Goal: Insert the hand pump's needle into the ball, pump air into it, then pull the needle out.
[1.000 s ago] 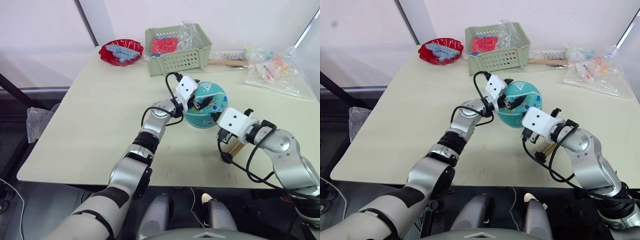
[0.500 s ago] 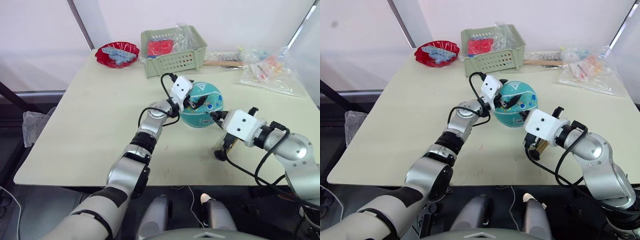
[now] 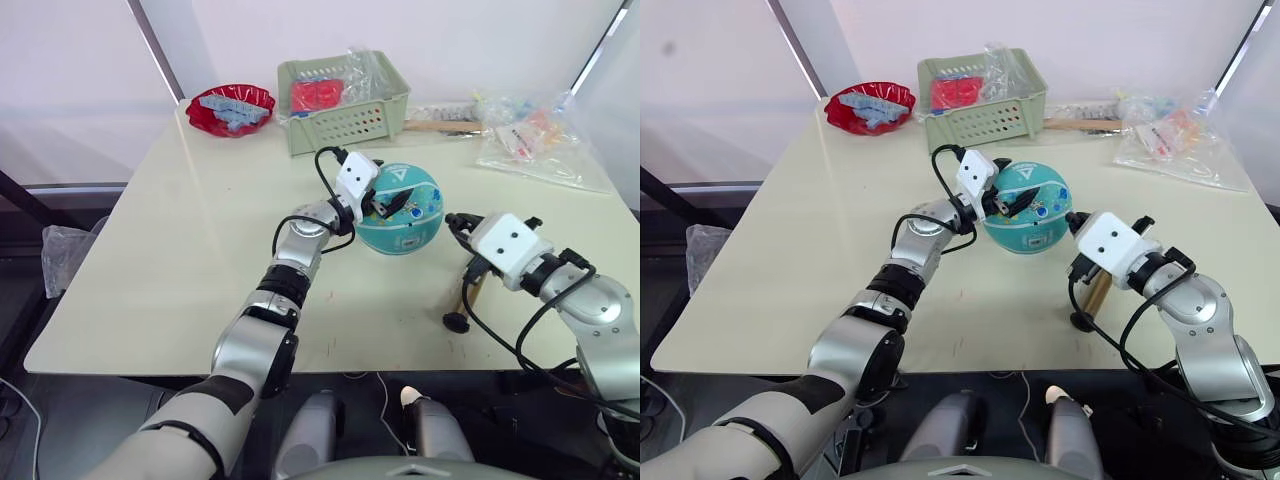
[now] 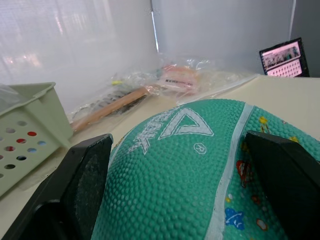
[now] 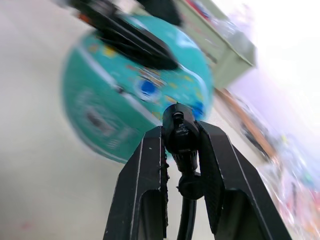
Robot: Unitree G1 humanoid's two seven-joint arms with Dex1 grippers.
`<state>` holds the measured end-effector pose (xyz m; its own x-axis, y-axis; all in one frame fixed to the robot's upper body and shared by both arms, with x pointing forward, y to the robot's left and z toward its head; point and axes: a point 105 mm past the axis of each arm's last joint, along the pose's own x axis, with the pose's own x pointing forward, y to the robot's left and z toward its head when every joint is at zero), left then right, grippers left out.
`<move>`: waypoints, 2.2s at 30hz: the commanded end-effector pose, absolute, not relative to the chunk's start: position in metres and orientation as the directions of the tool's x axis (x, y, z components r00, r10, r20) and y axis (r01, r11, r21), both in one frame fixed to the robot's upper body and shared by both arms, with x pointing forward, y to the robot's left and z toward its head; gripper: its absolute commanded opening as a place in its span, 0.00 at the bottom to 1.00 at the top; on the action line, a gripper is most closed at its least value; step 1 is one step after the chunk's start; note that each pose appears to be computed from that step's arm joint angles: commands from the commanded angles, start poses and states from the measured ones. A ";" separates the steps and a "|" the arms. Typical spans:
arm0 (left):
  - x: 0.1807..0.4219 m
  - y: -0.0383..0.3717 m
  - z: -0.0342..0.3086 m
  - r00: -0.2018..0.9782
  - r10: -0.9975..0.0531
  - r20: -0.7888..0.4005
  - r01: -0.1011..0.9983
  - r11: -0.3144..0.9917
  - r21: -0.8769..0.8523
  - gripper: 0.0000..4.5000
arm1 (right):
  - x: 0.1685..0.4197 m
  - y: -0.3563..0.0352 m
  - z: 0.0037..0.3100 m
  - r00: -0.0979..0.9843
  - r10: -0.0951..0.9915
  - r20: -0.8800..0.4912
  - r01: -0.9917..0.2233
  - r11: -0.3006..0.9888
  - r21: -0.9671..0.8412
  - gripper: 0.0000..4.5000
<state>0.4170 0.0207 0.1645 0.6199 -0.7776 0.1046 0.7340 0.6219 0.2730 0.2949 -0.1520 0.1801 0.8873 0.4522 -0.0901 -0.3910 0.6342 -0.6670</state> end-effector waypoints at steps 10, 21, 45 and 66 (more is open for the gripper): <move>0.391 0.040 0.229 0.464 -0.841 0.280 0.773 0.538 0.335 1.00 | 0.304 -0.183 0.184 0.947 0.317 0.044 -0.225 0.758 -0.613 0.08; 0.350 0.091 0.223 0.370 -0.917 0.150 0.836 0.399 0.376 1.00 | 0.316 -0.202 0.188 0.965 0.236 0.118 -0.143 0.843 -0.518 0.08; 0.262 0.147 0.159 0.306 -0.950 -0.057 0.931 0.287 0.226 1.00 | 0.353 -0.237 0.240 0.944 0.095 0.316 -0.026 0.976 -0.216 0.08; 0.257 0.153 0.159 0.337 -0.940 -0.046 0.921 0.320 0.222 1.00 | 0.351 -0.296 0.191 0.972 -0.197 0.126 0.200 0.980 -0.011 0.19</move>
<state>0.2599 0.1494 0.1491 0.3288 -0.9422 -0.0644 0.9326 0.3132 0.1794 0.3547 -0.2897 0.1801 0.9795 -0.1821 0.0862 0.1830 0.9831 -0.0020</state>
